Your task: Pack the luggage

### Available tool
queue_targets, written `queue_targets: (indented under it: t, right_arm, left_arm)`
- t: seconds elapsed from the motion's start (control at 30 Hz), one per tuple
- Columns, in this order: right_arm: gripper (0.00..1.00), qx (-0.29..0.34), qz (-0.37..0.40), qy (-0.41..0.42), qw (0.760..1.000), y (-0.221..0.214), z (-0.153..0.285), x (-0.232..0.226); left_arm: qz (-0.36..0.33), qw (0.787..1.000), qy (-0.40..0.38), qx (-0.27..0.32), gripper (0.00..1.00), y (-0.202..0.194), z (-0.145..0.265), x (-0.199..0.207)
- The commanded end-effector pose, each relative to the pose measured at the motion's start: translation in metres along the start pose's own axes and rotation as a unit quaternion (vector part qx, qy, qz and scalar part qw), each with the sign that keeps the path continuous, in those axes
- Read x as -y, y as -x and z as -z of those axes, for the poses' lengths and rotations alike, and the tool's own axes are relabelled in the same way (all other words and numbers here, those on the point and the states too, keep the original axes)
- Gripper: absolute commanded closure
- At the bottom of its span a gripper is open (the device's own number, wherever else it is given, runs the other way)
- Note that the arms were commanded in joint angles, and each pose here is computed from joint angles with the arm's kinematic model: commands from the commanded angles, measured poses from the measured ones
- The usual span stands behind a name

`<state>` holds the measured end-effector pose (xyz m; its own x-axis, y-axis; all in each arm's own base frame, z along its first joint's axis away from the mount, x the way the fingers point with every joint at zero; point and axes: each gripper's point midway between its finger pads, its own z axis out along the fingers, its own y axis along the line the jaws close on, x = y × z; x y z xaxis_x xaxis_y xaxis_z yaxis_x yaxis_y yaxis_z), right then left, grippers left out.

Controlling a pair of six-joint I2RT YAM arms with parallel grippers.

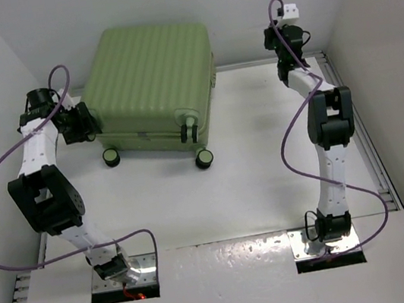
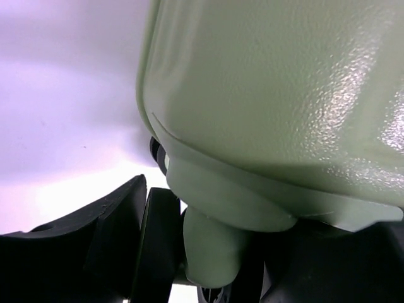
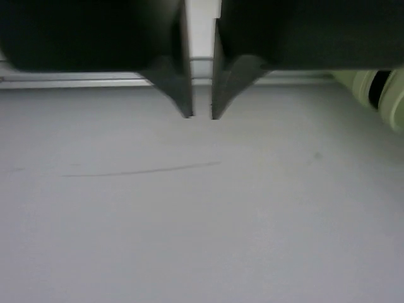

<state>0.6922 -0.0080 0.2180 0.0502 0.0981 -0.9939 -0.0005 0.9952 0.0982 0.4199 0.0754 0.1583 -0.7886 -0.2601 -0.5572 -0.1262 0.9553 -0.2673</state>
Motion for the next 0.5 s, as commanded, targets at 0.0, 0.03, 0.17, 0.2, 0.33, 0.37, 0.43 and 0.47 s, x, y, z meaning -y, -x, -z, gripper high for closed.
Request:
queue_targets:
  t: [0.0,0.03,0.17,0.2,0.33,0.37,0.43,0.47]
  right_arm:
    - [0.78,-0.003,-0.009,0.057,0.998,-0.008,0.004,-0.045]
    - [0.7,-0.004,-0.012,0.071,0.997,-0.003,0.008,-0.051]
    - [0.53,-0.051,-0.047,0.125,0.99,-0.023,0.039,-0.07]
    - [0.56,-0.059,-0.056,0.14,0.987,-0.025,0.044,-0.077]
    - [0.64,-0.092,-0.092,0.188,0.974,-0.034,0.068,-0.1]
    - [0.64,-0.102,-0.127,0.206,0.965,-0.033,0.072,-0.117]
    - [0.58,-0.12,-0.173,0.214,0.954,-0.035,0.069,-0.128]
    - [0.53,-0.135,-0.198,0.24,0.941,-0.04,0.068,-0.139]
  left_arm:
    - [0.023,0.992,0.093,0.083,0.45,0.047,-0.022,-0.051]
    - [0.019,0.991,0.087,0.096,0.23,0.053,-0.017,-0.048]
    - [-0.006,0.972,0.078,0.222,0.0,0.122,0.038,-0.032]
    - [-0.016,0.969,0.06,0.241,0.0,0.133,0.049,-0.022]
    - [-0.075,0.952,-0.003,0.298,0.0,0.158,0.094,0.021]
    - [-0.087,0.948,-0.012,0.306,0.0,0.159,0.105,0.029]
    - [-0.113,0.949,-0.044,0.291,0.0,0.145,0.097,0.053]
    - [-0.119,0.949,-0.05,0.288,0.0,0.14,0.096,0.055]
